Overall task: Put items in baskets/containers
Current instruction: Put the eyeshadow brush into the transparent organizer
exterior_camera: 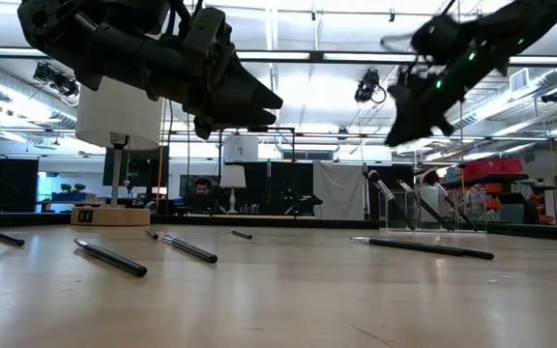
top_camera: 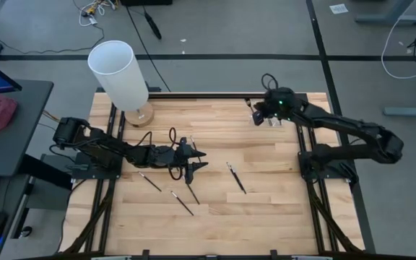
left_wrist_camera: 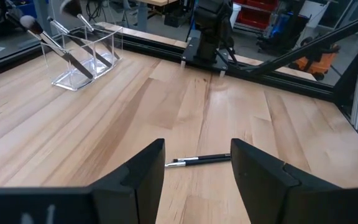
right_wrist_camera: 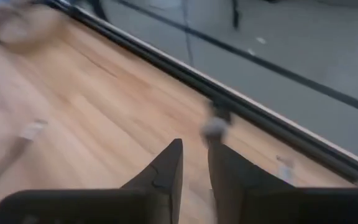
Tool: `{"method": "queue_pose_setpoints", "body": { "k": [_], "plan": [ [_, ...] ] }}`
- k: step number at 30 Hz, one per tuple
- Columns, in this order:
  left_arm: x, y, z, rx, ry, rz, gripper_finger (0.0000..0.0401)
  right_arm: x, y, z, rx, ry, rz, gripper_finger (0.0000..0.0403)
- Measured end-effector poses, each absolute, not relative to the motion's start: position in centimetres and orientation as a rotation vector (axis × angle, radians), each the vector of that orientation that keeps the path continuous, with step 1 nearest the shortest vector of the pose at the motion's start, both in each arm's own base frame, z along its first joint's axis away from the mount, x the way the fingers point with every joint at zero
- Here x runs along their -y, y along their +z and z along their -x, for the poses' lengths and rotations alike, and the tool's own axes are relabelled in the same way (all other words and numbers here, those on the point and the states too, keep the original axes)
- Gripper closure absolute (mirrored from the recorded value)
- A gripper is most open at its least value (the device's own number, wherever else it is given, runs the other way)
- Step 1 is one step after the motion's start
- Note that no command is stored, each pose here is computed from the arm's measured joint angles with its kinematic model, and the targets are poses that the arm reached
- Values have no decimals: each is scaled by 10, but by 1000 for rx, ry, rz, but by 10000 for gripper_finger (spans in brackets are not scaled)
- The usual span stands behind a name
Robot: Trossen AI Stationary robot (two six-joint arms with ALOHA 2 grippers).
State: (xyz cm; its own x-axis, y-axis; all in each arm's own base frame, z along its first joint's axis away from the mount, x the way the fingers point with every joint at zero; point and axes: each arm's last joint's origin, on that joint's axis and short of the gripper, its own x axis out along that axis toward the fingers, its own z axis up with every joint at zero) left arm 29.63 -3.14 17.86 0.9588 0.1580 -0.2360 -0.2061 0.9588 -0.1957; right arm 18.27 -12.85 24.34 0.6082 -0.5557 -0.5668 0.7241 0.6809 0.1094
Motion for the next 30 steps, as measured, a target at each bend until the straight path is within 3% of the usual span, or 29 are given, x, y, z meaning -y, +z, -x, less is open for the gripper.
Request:
{"method": "queue_pose_setpoints", "body": {
  "k": [6,13,21,30],
  "plan": [
    [31,178,-296,-220,191,219,215,79,265,-200,-389,-541,-326,323],
    [31,178,-296,-226,193,214,215,7,258,-231,-371,-403,-216,323],
    [31,173,-295,-279,198,181,215,-60,216,-255,-470,-350,-146,323],
    [35,157,-279,-519,267,168,215,-103,155,-296,-389,-244,-179,323]
  ]
}}
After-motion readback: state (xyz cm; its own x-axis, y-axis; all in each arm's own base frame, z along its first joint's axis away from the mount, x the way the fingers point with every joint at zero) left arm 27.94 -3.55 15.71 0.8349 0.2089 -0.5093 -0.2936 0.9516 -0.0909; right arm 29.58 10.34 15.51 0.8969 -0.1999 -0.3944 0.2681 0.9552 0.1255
